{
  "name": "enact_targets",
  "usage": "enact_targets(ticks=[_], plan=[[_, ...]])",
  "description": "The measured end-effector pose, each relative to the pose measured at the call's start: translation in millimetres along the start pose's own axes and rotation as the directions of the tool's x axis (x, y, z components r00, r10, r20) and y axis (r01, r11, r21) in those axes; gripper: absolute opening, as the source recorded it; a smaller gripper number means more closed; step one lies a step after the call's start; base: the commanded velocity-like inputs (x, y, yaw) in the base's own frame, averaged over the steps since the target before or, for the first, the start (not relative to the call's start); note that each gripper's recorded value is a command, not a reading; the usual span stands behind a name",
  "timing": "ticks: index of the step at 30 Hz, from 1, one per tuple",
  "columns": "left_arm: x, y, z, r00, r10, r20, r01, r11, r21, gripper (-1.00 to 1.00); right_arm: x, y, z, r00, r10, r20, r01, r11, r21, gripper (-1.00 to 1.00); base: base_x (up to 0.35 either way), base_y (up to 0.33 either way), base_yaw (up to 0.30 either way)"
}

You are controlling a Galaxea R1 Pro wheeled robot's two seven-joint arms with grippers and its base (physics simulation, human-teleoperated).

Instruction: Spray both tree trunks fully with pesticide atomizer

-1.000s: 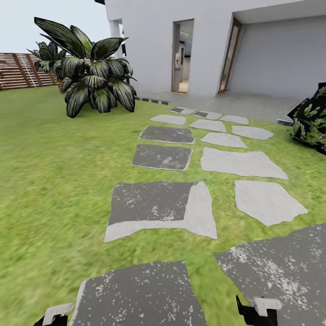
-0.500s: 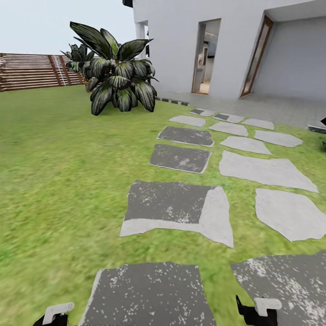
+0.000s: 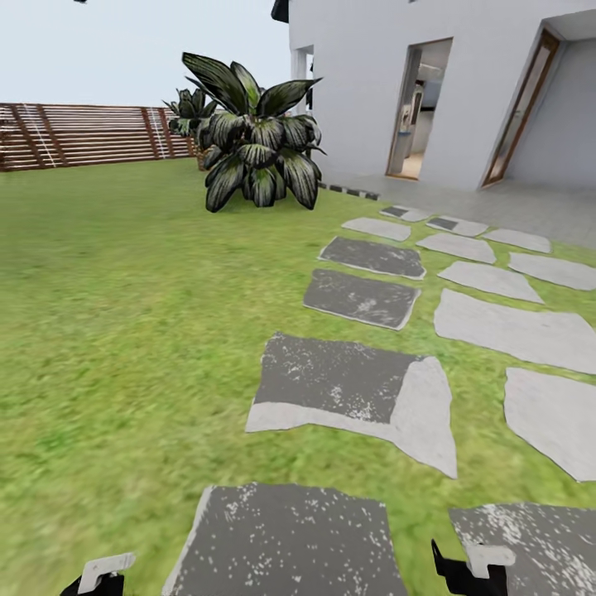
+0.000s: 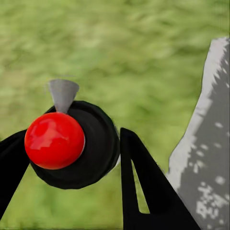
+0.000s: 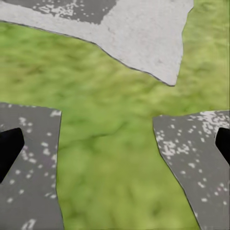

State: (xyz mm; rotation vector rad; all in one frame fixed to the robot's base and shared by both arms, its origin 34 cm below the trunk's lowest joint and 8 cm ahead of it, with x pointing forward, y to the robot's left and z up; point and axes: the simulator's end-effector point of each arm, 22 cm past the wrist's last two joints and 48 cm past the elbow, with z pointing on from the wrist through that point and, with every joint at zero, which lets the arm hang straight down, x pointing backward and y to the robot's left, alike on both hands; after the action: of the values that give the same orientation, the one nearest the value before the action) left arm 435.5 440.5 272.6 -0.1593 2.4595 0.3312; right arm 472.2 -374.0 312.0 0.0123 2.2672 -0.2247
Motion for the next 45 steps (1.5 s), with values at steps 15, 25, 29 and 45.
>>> enact_targets(ticks=[15,25,29,45], plan=[[-6.9,-0.1,-1.0,1.000,-0.004,0.015,0.004,1.000,0.001,-1.00,-7.1,-0.4,-0.3,1.000,0.003,0.015,-0.003,1.000,0.001,1.00,0.000,0.000,0.220],[-11.4,0.2,-1.8,1.000,-0.008,0.024,0.008,1.000,0.000,-1.00,-11.8,-0.7,-0.6,1.000,0.004,0.025,-0.004,1.000,0.001,1.00,0.000,0.000,0.219],[-13.4,0.2,-2.0,1.000,-0.009,0.028,0.009,1.000,0.000,-1.00,-13.6,-0.9,-0.7,1.000,0.005,0.029,-0.005,1.000,0.001,1.00,0.000,0.000,0.219],[-18.4,2.1,-3.6,0.999,-0.015,0.038,0.015,1.000,-0.003,-1.00,-21.0,-1.4,-1.4,0.999,0.007,0.045,-0.007,1.000,0.002,1.00,0.158,0.027,0.219]])
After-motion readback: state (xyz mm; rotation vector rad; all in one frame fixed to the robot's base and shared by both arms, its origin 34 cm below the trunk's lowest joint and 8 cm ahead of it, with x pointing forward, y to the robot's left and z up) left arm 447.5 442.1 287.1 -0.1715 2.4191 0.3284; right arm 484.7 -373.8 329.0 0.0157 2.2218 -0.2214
